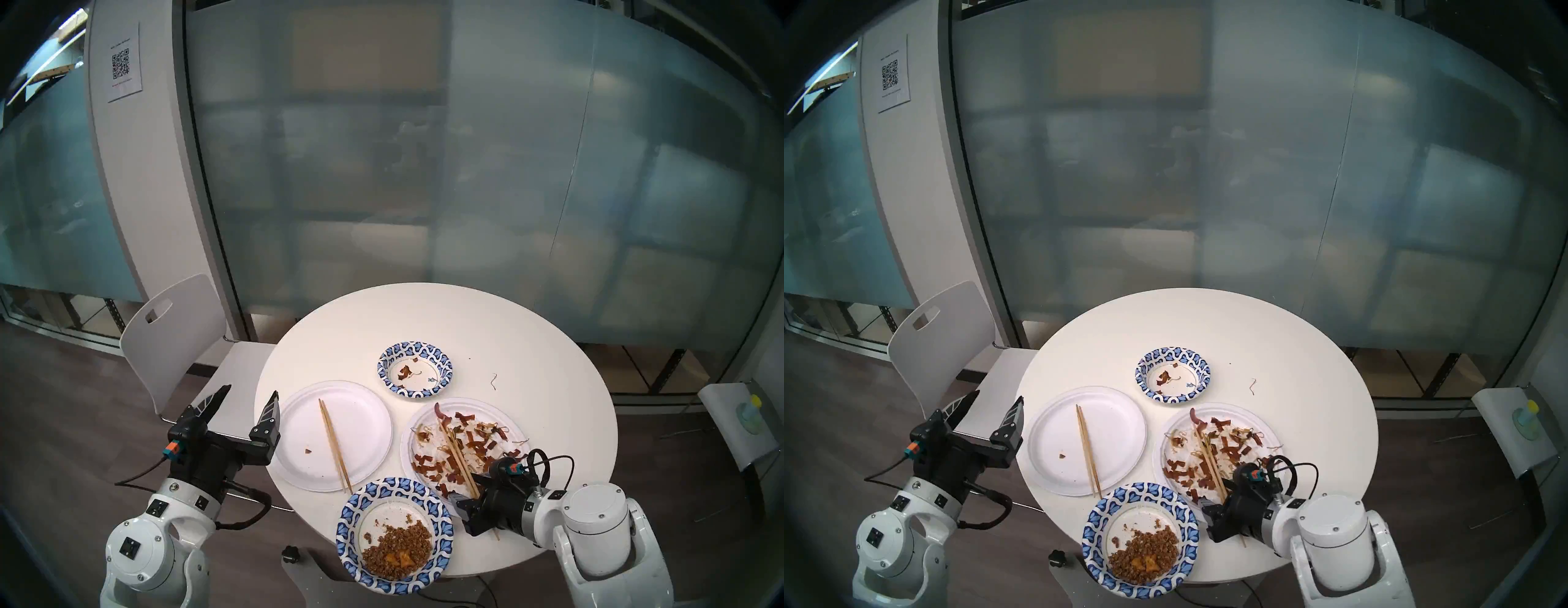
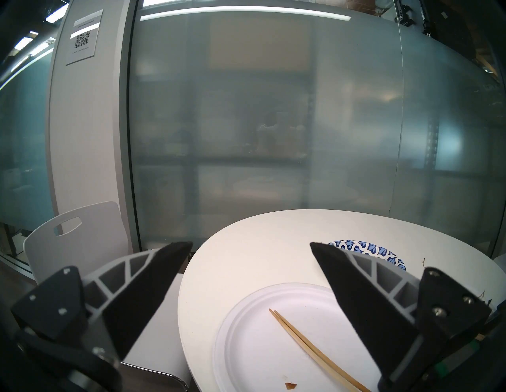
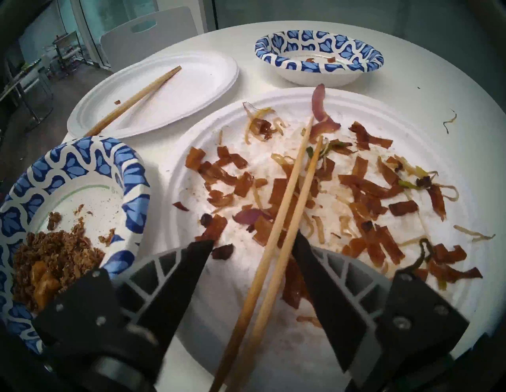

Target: Stack the plates into one stack

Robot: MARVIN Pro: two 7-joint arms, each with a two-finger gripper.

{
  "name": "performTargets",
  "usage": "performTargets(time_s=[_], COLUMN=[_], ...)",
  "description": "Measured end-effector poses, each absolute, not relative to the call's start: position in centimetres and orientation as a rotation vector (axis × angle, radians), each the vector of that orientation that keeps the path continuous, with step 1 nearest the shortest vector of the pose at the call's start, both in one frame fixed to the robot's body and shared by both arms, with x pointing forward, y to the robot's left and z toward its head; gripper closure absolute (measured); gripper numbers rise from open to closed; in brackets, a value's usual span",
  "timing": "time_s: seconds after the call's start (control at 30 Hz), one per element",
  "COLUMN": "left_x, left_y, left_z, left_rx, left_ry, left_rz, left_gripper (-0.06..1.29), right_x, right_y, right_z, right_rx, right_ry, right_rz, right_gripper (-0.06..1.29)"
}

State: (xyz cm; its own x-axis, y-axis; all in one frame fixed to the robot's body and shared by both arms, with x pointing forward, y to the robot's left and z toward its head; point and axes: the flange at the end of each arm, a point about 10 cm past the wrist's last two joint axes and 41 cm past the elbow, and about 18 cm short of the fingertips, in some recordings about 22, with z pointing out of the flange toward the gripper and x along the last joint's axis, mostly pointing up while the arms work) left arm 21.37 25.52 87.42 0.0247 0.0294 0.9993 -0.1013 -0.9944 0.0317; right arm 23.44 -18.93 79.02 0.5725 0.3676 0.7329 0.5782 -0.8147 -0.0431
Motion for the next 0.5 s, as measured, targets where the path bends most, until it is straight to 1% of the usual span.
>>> performTargets(time_s=[0.37,0.4,0.43,0.47,0.5], left_x=[21.37,21.37,21.37,21.37,21.37], left_y=[25.52,25.52,25.52,25.52,25.52], left_z=[87.42,87.42,87.42,87.42,87.42], left_rx=[2.179,2.179,2.179,2.179,2.179], left_ry=[-0.077,-0.077,-0.077,-0.077,-0.077], left_rz=[2.129,2.129,2.129,2.129,2.129], left_gripper=[0.0,0.0,0.0,0.0,0.0], right_x=[23.48,23.48,23.49,23.49,23.49], right_y=[-19.18,-19.22,-19.3,-19.37,-19.41], right_z=[79.03,79.03,79.04,79.05,79.05], right_rx=[-2.531,-2.532,-2.533,-2.535,-2.535], right_ry=[-0.802,-0.803,-0.805,-0.806,-0.807], right_rz=[-1.068,-1.067,-1.066,-1.066,-1.065], right_gripper=[0.39,0.5,0.67,0.73,0.74])
